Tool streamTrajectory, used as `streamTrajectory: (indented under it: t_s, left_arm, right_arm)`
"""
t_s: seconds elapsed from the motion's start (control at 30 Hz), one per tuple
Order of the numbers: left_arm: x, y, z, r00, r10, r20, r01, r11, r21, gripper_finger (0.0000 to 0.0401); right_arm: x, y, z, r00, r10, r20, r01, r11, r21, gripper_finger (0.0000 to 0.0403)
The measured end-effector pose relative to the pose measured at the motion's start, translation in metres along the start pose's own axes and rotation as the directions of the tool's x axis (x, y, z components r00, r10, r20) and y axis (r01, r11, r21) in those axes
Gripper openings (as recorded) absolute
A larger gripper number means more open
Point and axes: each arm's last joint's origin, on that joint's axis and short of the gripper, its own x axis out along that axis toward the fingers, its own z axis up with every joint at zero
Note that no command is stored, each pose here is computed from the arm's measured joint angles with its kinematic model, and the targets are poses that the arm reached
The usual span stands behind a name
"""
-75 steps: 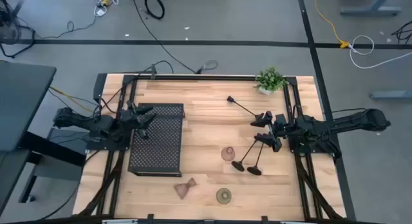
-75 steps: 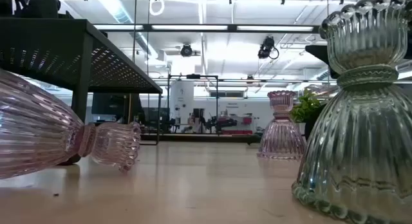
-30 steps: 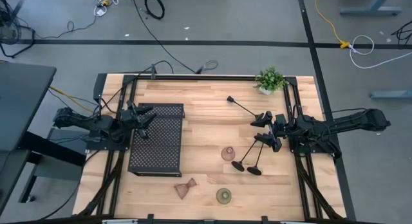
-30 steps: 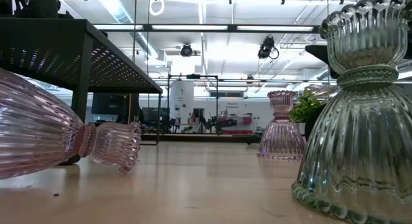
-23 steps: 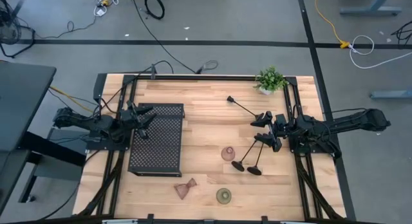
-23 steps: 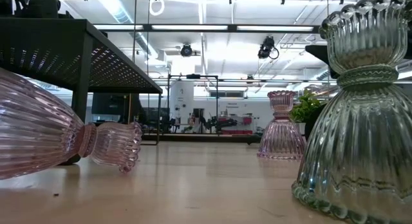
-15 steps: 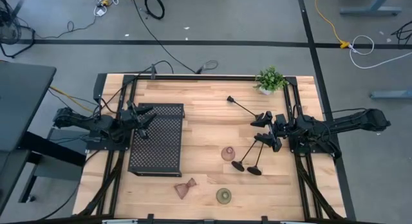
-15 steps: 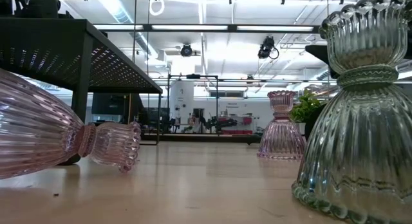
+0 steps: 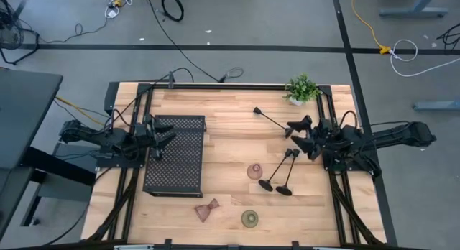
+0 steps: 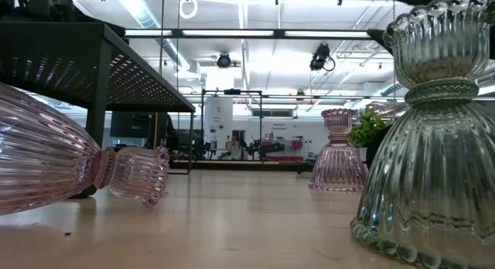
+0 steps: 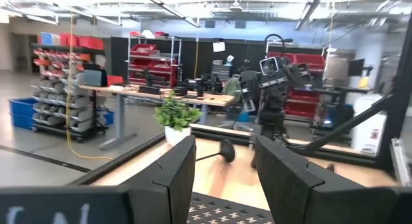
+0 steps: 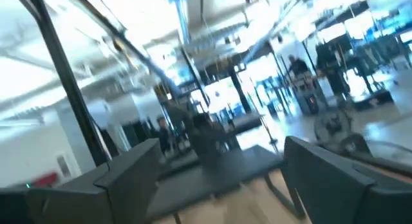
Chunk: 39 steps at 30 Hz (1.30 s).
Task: Pick & Place candle stick holders
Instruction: Put the top black candle holder on the shelf
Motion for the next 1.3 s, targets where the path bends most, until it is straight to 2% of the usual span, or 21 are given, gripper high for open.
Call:
streamTrajectory:
  t_s: [0.07,0.13,0.27,0.37,0.47,0.57,0.67,0.7,0.73,0.8,0.93,1.0,1.07,1.17,1.3]
  left_arm:
    - [0.000,0.000,0.000,1.000,-0.001,0.000,0.001,1.000,-0.013,0.0165]
    - [0.000,0.000,0.000,1.000,0.000,0.000,0.000,1.000,-0.025,0.0165]
    - [0.000,0.000,0.000,1.000,0.000,0.000,0.000,1.000,-0.028,0.0165]
    - [0.000,0.000,0.000,1.000,0.000,0.000,0.000,1.000,-0.028,0.0165]
    - [0.000,0.000,0.000,1.000,0.000,0.000,0.000,1.000,-0.028,0.0165]
    - [0.000,0.000,0.000,1.000,0.000,0.000,0.000,1.000,-0.028,0.0165]
    - [0.000,0.000,0.000,1.000,0.002,0.000,-0.002,1.000,-0.028,0.0165]
    - [0.000,0.000,0.000,1.000,0.003,0.000,-0.003,1.000,-0.028,0.0165]
    - [0.000,0.000,0.000,1.000,0.003,-0.001,-0.003,1.000,-0.027,0.0165]
    - [0.000,0.000,0.000,1.000,0.003,0.000,-0.003,1.000,-0.024,0.0165]
    - [0.000,0.000,0.000,1.000,0.003,-0.003,-0.003,1.000,-0.022,0.0165]
    - [0.000,0.000,-0.001,1.000,0.003,-0.007,-0.004,1.000,-0.019,0.0165]
    - [0.000,0.000,-0.002,1.000,0.004,-0.020,-0.004,1.000,-0.010,0.0165]
    - [0.000,0.000,-0.004,0.999,0.007,-0.039,-0.007,1.000,0.000,0.0165]
    - [0.000,0.000,-0.008,0.998,0.008,-0.067,-0.008,1.000,0.007,0.0165]
  right_arm:
    - [0.000,0.001,0.007,0.997,-0.004,0.072,0.009,0.997,-0.073,0.0329]
    - [-0.001,0.003,0.015,0.987,-0.006,0.161,0.022,0.995,-0.098,0.0329]
    - [-0.004,0.005,0.028,0.955,-0.004,0.296,0.023,0.998,-0.061,0.0329]
    - [-0.005,0.006,0.031,0.946,0.004,0.325,-0.008,1.000,0.011,0.0329]
    - [-0.005,0.006,0.032,0.942,-0.005,0.335,0.000,1.000,0.017,0.0329]
    - [0.005,0.006,0.035,0.952,-0.134,0.276,0.141,0.990,-0.006,0.0329]
    - [0.025,0.009,0.043,0.940,-0.329,0.091,0.337,0.937,-0.093,0.0329]
    - [0.032,0.009,0.046,0.903,-0.428,0.027,0.428,0.894,-0.134,0.0329]
    - [0.036,0.007,0.051,0.847,-0.532,-0.022,0.521,0.837,-0.168,0.0329]
    - [0.041,0.003,0.056,0.729,-0.673,-0.124,0.641,0.736,-0.219,0.0329]
    - [0.049,-0.002,0.070,0.570,-0.781,-0.255,0.744,0.622,-0.245,0.0329]
    - [0.054,-0.005,0.074,0.508,-0.814,-0.281,0.771,0.575,-0.272,0.0329]
    - [0.060,-0.009,0.077,0.465,-0.828,-0.314,0.782,0.550,-0.292,0.0329]
    - [0.072,-0.015,0.084,0.432,-0.823,-0.370,0.779,0.547,-0.307,0.0329]
    - [0.088,-0.029,0.084,0.329,-0.832,-0.447,0.777,0.508,-0.372,0.0329]
